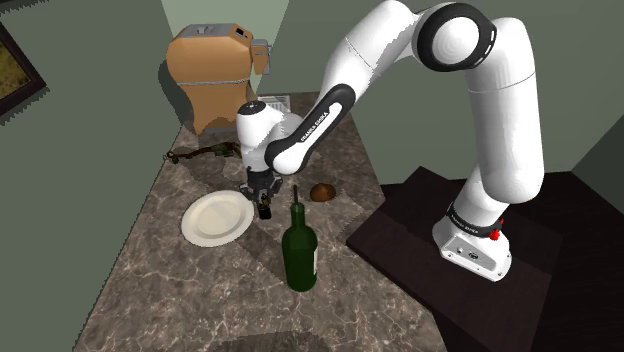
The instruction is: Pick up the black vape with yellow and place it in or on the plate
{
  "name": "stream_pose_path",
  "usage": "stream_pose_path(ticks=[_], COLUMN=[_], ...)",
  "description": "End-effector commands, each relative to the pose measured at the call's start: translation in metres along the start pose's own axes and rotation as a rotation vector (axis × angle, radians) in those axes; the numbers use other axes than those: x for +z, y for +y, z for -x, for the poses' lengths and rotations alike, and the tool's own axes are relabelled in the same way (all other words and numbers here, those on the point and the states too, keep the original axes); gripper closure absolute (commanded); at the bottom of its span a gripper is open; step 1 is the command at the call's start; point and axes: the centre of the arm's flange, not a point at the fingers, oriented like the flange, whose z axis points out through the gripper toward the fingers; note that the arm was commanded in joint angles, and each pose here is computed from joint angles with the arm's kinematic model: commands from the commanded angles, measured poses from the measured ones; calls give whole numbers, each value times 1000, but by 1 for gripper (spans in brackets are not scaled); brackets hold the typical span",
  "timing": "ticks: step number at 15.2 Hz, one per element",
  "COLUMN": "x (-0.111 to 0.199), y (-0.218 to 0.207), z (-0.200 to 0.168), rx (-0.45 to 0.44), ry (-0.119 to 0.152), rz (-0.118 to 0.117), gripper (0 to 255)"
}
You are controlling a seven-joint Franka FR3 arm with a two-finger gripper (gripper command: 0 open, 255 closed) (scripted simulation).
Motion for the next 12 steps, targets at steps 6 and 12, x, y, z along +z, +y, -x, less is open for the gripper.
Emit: stream_pose_path(ticks=[6, 12], x=[-20, -52], y=[0, -2], z=[0, -1], rx=[0, 0], ry=[-2, -2], rz=[2, 2], gripper=[255, 255])
